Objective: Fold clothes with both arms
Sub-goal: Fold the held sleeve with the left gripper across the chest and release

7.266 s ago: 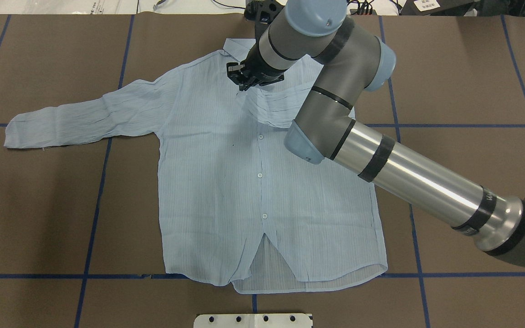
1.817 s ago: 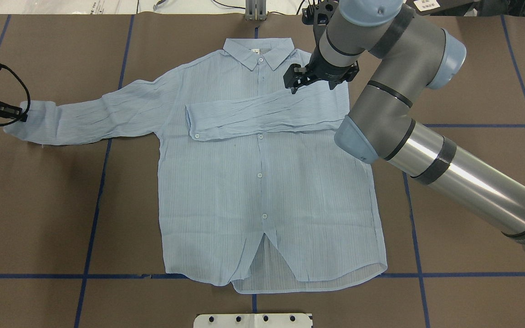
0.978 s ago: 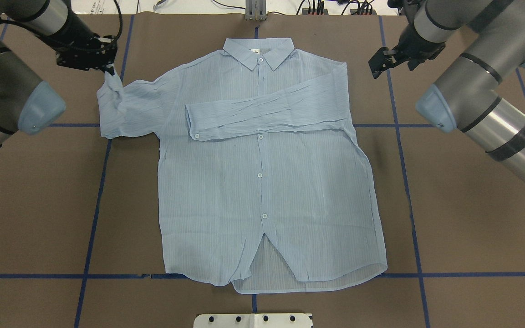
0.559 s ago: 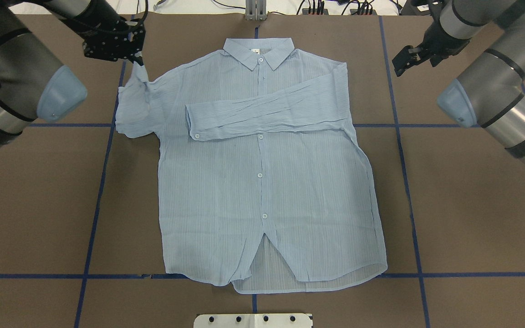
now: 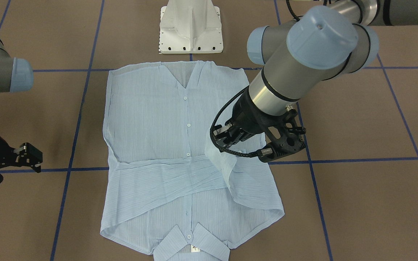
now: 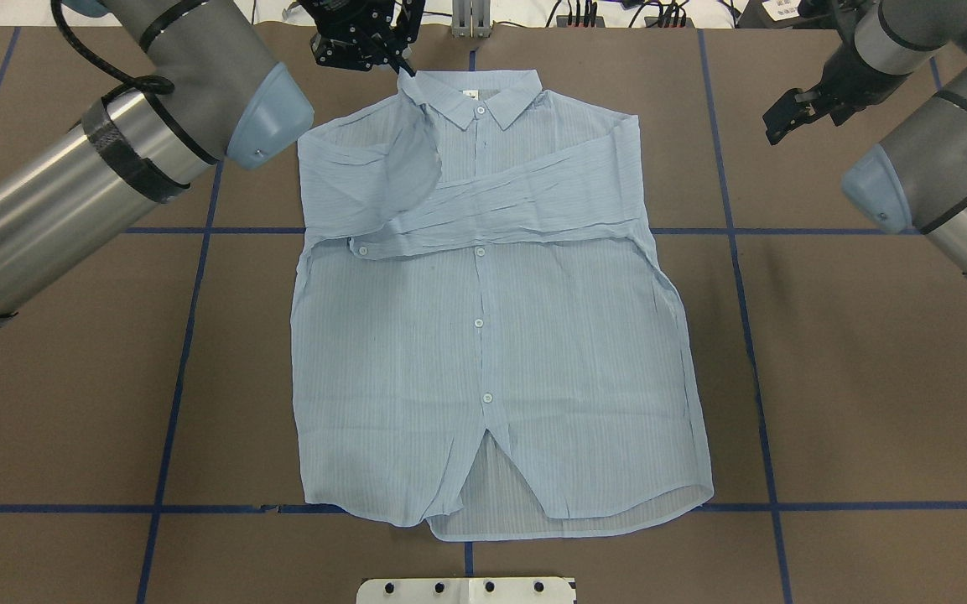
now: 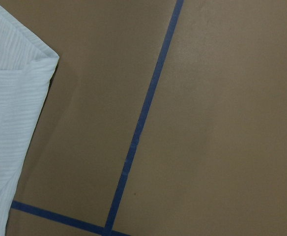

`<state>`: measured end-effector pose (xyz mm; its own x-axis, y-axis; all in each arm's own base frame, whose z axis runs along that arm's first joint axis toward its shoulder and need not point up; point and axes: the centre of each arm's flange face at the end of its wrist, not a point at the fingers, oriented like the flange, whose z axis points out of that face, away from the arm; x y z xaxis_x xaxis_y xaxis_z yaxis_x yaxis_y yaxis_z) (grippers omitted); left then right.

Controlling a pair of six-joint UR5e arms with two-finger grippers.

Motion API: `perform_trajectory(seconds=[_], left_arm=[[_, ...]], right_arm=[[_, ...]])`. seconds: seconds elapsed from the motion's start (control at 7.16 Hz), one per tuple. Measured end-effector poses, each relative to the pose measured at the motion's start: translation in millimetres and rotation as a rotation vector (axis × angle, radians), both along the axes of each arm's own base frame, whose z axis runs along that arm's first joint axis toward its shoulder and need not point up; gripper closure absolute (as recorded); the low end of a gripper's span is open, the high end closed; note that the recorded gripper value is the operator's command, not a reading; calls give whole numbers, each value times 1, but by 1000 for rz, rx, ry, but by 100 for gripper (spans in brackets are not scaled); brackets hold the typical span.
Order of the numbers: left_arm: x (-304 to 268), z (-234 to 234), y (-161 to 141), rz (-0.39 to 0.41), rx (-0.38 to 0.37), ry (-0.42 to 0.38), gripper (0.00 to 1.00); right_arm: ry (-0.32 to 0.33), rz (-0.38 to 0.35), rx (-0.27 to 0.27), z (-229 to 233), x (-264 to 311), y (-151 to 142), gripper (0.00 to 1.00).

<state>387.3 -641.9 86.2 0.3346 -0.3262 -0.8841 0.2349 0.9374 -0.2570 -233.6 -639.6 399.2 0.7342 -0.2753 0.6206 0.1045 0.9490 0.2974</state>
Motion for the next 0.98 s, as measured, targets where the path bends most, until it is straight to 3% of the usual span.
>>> perform_trajectory(seconds=[0.56,0.7,0.84,0.98], left_arm=[[122,-1,21,20,19,34,100],[158,2,26,10,41,34,83],[181,3,29,-6,58,34,1],[193,3,31,-14,70,43,0]], right_arm=[[8,5,-16,9,1,-4,0],[8,7,-18,10,2,-4,0],[7,8,-19,11,3,-5,0],[7,12,-21,11,5,-5,0]])
